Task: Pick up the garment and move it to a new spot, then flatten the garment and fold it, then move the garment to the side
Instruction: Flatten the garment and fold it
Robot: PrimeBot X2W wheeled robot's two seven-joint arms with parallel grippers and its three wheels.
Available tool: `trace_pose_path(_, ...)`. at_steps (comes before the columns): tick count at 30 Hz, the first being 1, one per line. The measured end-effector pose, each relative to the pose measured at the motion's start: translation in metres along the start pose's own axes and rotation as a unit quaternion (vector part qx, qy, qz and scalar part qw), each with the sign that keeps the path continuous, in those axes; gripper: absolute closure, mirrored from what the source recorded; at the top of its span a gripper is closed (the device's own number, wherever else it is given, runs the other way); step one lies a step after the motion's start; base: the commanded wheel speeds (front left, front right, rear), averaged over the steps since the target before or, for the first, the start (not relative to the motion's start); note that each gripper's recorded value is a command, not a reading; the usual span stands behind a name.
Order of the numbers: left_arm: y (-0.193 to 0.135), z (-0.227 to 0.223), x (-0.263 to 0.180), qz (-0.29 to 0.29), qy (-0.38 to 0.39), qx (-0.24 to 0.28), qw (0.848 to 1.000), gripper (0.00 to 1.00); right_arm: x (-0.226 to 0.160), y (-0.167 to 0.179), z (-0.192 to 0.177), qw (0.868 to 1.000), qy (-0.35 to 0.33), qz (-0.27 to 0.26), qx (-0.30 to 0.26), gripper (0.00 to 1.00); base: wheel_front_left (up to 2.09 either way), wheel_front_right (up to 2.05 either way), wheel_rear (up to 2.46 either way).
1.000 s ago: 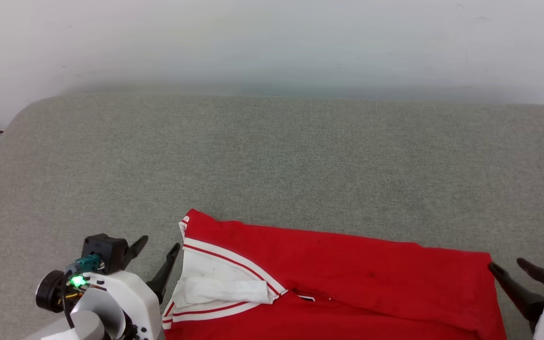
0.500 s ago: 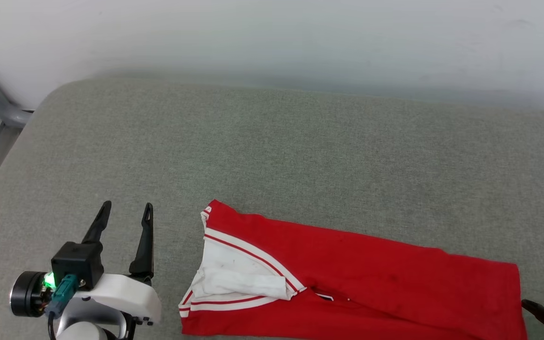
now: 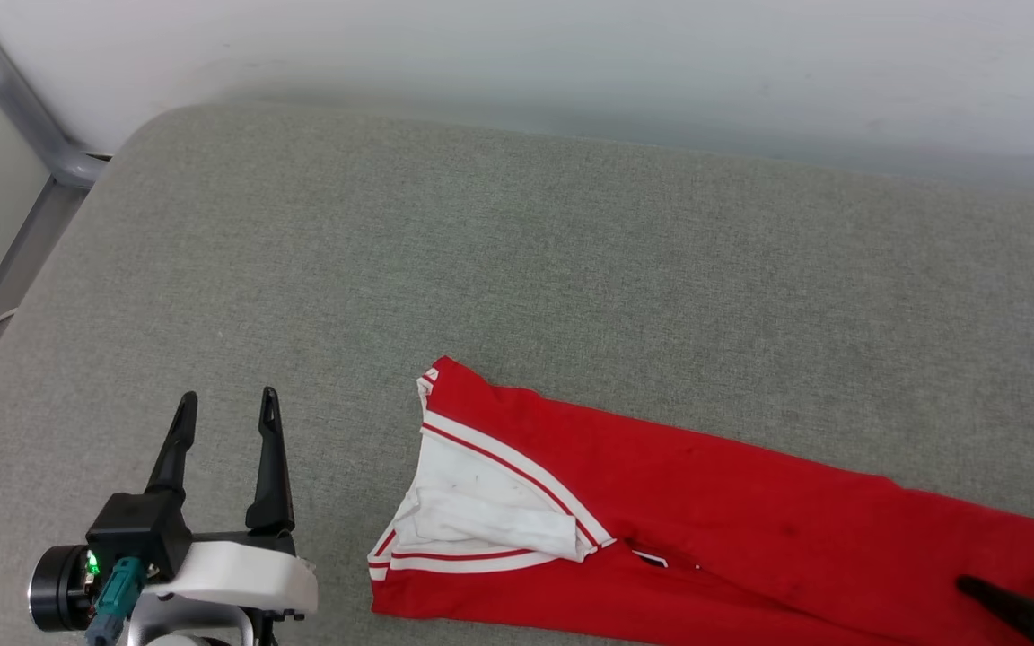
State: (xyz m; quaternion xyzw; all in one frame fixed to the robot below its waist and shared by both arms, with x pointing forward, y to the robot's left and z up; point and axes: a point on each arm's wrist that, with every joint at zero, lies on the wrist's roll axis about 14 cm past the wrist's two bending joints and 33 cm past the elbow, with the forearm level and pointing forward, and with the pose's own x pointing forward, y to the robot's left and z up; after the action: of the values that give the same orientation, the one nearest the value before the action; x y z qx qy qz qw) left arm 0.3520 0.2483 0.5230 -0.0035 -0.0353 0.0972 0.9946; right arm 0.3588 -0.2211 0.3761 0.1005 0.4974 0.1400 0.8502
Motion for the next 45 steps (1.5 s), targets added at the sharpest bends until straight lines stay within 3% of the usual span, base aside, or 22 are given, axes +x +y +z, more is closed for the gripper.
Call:
trace_pose_path(13,0.000,-0.012,-0.014,0.009,-0.001,0.006,1.000,0.00,0.017,0.025,-0.007,0.999,0.004,0.040,0.007,0.00,0.00,0.00,0.00)
trace_pose_path(14,0.000,-0.013,-0.014,0.009,-0.001,0.009,1.000,0.00,0.018,0.025,-0.008,0.999,0.005,0.039,0.004,0.53,0.00,0.00,0.00)
trace_pose_path(15,-0.001,-0.012,-0.014,0.009,-0.002,0.009,1.000,0.00,0.018,0.025,-0.009,0.999,0.005,0.040,0.003,0.83,0.00,0.00,0.00)
trace_pose_path(16,-0.001,-0.012,-0.014,0.008,-0.003,0.010,1.000,0.00,0.018,0.025,-0.008,0.999,0.004,0.040,0.001,1.00,0.00,0.00,0.00)
trace_pose_path(30,-0.009,-0.010,-0.018,-0.010,-0.010,0.026,1.000,0.00,0.007,0.013,0.003,0.999,-0.043,0.027,0.003,1.00,0.00,0.00,0.00)
trace_pose_path(45,-0.015,-0.008,-0.024,-0.021,-0.015,0.047,0.999,0.00,-0.037,-0.079,0.016,0.991,-0.087,-0.105,0.019,1.00,0.00,0.00,0.00)
